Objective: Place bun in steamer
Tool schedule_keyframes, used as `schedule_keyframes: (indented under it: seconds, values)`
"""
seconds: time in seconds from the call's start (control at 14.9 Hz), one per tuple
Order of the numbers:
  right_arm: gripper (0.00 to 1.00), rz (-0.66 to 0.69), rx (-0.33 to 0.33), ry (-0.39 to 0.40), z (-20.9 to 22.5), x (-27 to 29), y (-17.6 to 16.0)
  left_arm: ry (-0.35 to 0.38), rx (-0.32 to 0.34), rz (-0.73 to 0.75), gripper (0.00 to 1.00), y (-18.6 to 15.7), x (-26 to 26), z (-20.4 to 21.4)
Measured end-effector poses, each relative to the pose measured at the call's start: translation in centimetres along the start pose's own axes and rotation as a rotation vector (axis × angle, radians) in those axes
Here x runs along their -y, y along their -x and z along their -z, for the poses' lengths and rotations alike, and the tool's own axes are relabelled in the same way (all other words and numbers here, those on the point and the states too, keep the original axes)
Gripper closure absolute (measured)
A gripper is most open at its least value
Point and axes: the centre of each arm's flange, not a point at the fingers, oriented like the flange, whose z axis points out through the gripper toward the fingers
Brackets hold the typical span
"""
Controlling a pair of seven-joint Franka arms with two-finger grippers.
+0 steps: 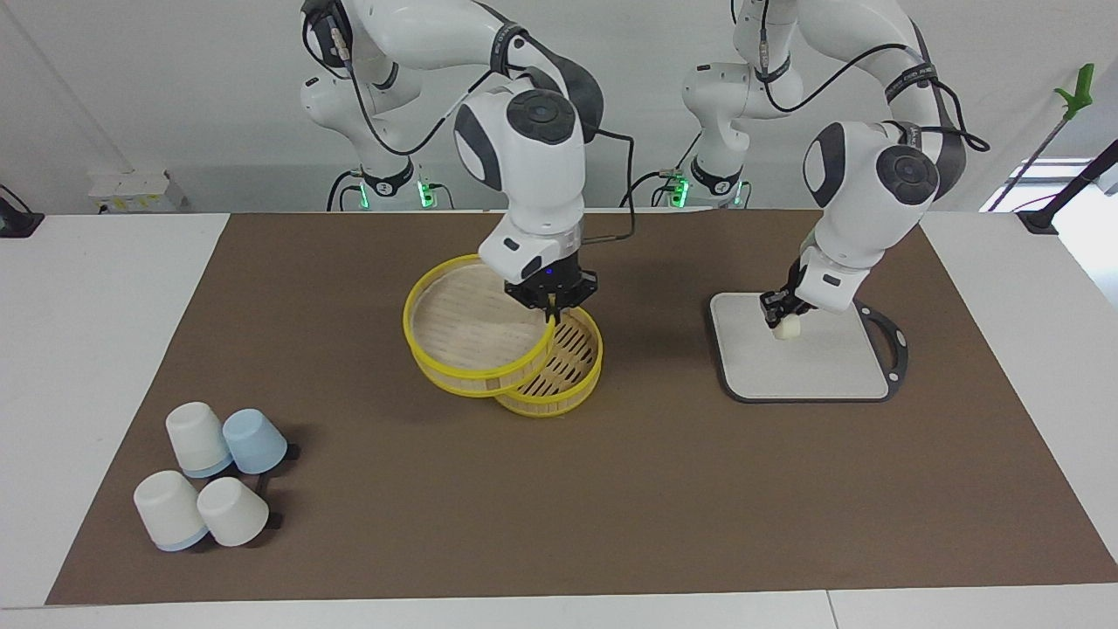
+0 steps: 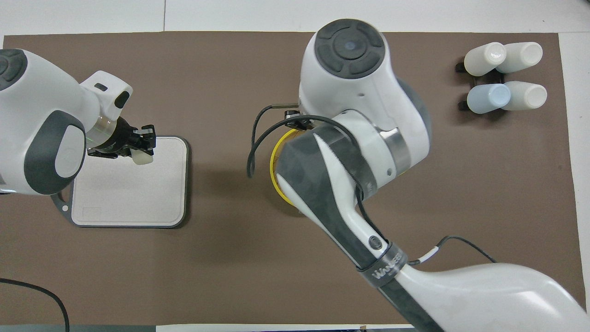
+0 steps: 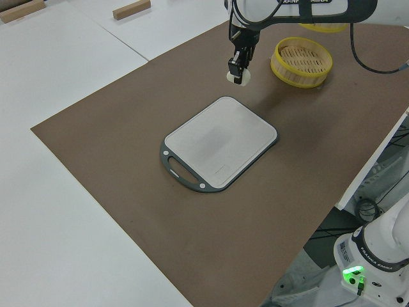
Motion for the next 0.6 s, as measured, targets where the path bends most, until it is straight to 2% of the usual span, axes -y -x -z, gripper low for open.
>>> schedule_keyframes:
  seconds: [0.33, 0.6]
  values:
    - [0.91, 0.036, -0.004, 0.008, 0.4, -12.4, -5.5, 0.001, 0.003, 0.035, 0.66, 1.8, -7.4, 2.0]
    - [0.91, 0.069, 0.004, 0.013, 0.3, -20.6, -7.6, 0.036, 0.011, 0.101, 0.66, 4.5, -15.4, 3.0]
